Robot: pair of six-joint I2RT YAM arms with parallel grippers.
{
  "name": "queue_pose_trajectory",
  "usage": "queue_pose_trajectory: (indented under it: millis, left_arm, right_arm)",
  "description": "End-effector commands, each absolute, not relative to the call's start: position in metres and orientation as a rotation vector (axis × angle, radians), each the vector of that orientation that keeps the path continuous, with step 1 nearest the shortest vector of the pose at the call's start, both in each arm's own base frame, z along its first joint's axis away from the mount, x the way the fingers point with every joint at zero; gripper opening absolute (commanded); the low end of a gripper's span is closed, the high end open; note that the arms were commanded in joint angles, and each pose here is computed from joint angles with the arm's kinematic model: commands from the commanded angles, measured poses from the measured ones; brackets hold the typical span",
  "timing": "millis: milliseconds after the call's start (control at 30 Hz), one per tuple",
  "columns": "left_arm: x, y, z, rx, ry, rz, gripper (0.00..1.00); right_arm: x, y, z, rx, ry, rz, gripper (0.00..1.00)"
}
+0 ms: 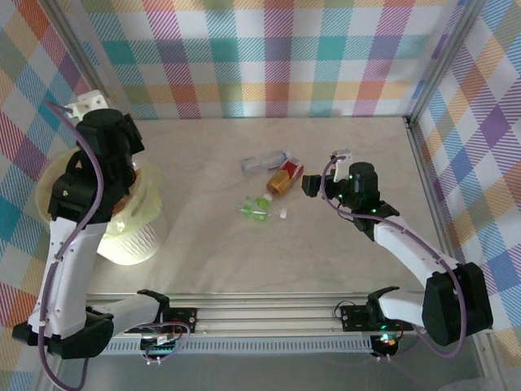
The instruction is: Put the plastic bottles in the bin
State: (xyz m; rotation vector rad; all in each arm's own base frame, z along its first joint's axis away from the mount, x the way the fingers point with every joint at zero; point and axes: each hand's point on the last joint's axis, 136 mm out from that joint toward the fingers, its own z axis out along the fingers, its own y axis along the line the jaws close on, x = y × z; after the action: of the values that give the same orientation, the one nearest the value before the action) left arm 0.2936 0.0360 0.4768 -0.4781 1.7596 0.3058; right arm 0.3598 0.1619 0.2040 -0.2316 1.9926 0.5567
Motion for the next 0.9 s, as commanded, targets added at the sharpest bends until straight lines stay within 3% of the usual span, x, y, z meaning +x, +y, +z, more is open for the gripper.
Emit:
queue_pose_trajectory:
  millis: [0, 100, 433, 667, 733, 867]
  left_arm:
    - [0.280, 0.064, 0.483, -0.515, 1.767, 0.368, 0.50]
    - [0.280, 0.081, 0.462, -0.584, 1.838, 0.360, 0.50]
    - [0.303, 0.077, 0.381, -0.598, 2.161, -0.053, 0.50]
    - [0.327, 0.079, 0.336, -0.633, 2.287, -0.270, 0.64]
    - [0.332, 0.079, 0.337, -0.639, 2.294, -0.288, 0.74]
    - [0.337, 0.079, 0.353, -0.633, 2.258, -0.306, 0.83]
  right_arm:
    - [0.366, 0.167, 0.223, -0.234, 1.949, 0.573, 1.00]
    - [0.365, 0.167, 0.224, -0.234, 1.947, 0.575, 1.00]
    - [0.365, 0.167, 0.224, -0.254, 1.955, 0.561, 1.00]
    - [0.364, 0.166, 0.222, -0.245, 1.964, 0.564, 1.00]
    - [0.363, 0.166, 0.222, -0.247, 1.964, 0.562, 1.00]
    - [0.362, 0.165, 0.221, -0.248, 1.967, 0.554, 1.00]
